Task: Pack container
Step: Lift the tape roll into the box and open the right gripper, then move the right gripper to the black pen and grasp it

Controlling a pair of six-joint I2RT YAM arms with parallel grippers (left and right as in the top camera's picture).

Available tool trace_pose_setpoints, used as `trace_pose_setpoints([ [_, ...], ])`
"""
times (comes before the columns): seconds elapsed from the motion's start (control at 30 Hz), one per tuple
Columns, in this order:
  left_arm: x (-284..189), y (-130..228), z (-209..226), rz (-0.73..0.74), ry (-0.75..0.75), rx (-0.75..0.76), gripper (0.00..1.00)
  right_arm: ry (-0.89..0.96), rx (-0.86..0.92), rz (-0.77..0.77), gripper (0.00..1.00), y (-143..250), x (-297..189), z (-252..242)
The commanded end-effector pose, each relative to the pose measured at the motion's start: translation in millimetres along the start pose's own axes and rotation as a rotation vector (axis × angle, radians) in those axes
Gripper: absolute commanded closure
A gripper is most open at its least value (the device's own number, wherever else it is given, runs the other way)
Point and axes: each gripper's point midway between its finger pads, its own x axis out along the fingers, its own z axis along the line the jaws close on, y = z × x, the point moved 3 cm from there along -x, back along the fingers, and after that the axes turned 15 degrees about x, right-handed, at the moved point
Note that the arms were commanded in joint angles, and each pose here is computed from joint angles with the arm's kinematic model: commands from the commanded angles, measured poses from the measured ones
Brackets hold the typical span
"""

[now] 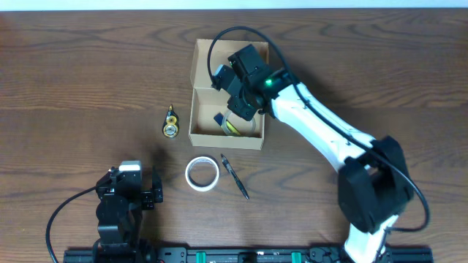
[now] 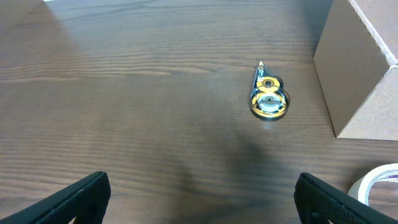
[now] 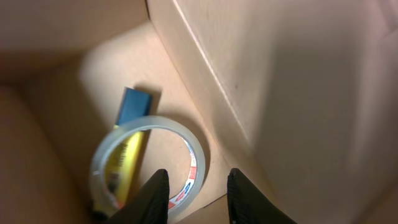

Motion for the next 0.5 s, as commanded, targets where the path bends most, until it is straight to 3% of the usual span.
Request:
trace_pose_setpoints([
  [0.0, 1.8, 4.7, 0.1, 0.013, -0.011, 0.009, 0.05, -0.020, -0.002, -0.098, 0.62, -22.2, -43.5, 7.6],
  [0.07, 1.8, 4.7, 0.0, 0.013, -0.011, 0.009, 0.05, -0.021, 0.001, -0.091, 0.47, -17.1, -61.4, 9.2],
  [0.1, 1.8, 4.6, 0.0, 0.013, -0.010, 0.010, 0.05, -0.023, 0.016, -0.081, 0.35, -13.0, -71.2, 10.3],
  [0.17, 1.8, 4.7, 0.0, 0.013, -0.011, 0.009, 0.05, -0.027, 0.048, -0.062, 0.24, -5.3, -84.9, 12.0],
  [0.27, 1.8, 4.7, 0.1, 0.013, -0.011, 0.009, 0.04, -0.049, 0.096, -0.013, 0.18, 11.1, -105.0, 17.4],
  [0.47, 1.8, 4.7, 0.1, 0.013, -0.011, 0.009, 0.04, -0.174, 0.144, 0.082, 0.18, 50.0, -135.6, 40.8],
])
